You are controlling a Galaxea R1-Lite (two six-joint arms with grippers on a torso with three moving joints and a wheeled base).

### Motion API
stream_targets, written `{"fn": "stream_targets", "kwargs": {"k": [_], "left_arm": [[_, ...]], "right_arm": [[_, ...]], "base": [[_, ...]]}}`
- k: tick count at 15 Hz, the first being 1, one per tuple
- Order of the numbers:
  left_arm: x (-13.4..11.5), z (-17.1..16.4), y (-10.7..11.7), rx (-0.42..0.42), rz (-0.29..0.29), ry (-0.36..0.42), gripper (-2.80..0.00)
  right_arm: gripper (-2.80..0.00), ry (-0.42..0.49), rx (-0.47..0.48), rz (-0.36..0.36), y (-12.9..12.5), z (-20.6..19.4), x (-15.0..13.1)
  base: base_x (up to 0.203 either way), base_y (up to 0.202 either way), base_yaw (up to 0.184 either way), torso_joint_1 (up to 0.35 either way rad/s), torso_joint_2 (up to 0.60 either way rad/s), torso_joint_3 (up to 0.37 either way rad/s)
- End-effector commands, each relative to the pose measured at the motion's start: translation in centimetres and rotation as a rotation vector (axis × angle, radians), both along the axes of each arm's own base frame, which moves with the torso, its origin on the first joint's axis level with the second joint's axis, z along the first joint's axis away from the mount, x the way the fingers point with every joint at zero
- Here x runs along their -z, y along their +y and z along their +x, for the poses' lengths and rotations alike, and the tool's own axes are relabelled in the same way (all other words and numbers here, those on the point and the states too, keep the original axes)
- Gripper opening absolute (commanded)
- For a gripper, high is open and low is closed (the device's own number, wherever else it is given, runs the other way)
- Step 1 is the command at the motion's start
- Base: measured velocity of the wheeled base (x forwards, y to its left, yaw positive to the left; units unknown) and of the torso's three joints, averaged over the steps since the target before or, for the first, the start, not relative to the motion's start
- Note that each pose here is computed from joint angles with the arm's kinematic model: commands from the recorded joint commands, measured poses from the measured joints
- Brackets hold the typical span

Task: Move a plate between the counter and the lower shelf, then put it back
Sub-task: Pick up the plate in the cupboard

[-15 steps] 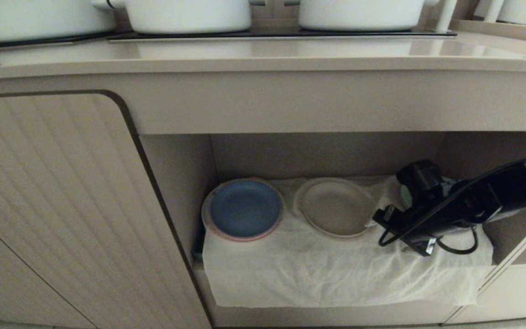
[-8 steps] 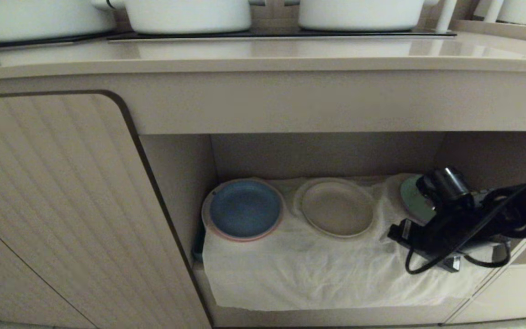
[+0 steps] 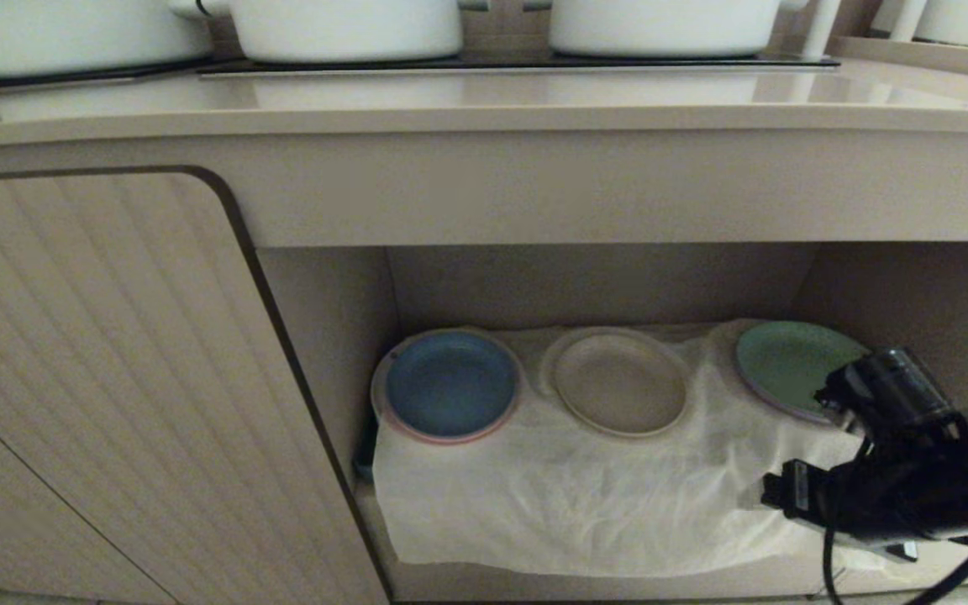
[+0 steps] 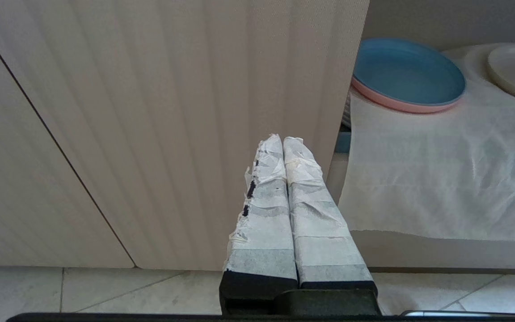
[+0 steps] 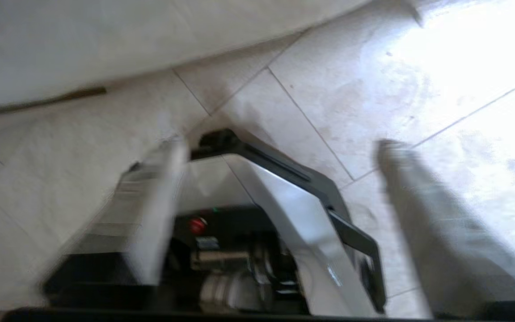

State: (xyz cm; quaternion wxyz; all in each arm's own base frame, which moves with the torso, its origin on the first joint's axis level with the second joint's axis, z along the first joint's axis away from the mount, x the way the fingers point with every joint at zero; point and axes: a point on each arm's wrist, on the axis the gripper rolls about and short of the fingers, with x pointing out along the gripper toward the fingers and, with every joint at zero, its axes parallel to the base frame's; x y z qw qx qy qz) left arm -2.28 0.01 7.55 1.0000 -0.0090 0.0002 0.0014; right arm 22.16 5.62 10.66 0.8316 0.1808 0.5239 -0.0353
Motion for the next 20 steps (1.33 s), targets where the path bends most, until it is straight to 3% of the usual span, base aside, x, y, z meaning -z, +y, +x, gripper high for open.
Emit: {"fn": "stream_targets", "kwargs": {"k": [1,4,7,10,13,16,20], "left_arm": [[0.0,0.0,0.0,0.0,0.0,0.0,-2.8],[0.0,0.0,0.0,0.0,0.0,0.0,-2.8],[0.0,0.0,0.0,0.0,0.0,0.0,-2.8],[0.0,0.0,0.0,0.0,0.0,0.0,-2.8],[0.0,0.0,0.0,0.0,0.0,0.0,-2.8],[0.0,0.0,0.0,0.0,0.0,0.0,-2.8],[0.0,0.0,0.0,0.0,0.0,0.0,-2.8]], "right_arm": [[-2.8,-0.039,-0.011,0.004,-0.4,-1.8,-0.9],[-2.8,-0.072,-0.035,-0.012,-1.1,-4.1,-1.5],[-2.8,-0.084,-0.062,-0.088,-2.0,-7.1,-2.0],[-2.8,-0.108,-0.069,-0.113,-2.9,-10.3,-2.9],[-2.8,-0.151,-0.036,-0.21,-4.9,-12.3,-3.2],[-2.8,-0.298,-0.045,-0.312,-6.2,-14.7,-2.7],[-2.8,-0.497,-0.061,-0.381,-6.2,-18.0,0.1]], "base": [[0.0,0.0,0.0,0.0,0.0,0.0],[0.0,0.0,0.0,0.0,0.0,0.0],[0.0,0.0,0.0,0.0,0.0,0.0],[0.0,0.0,0.0,0.0,0.0,0.0],[0.0,0.0,0.0,0.0,0.0,0.0],[0.0,0.0,0.0,0.0,0.0,0.0],[0.0,0.0,0.0,0.0,0.0,0.0]]}}
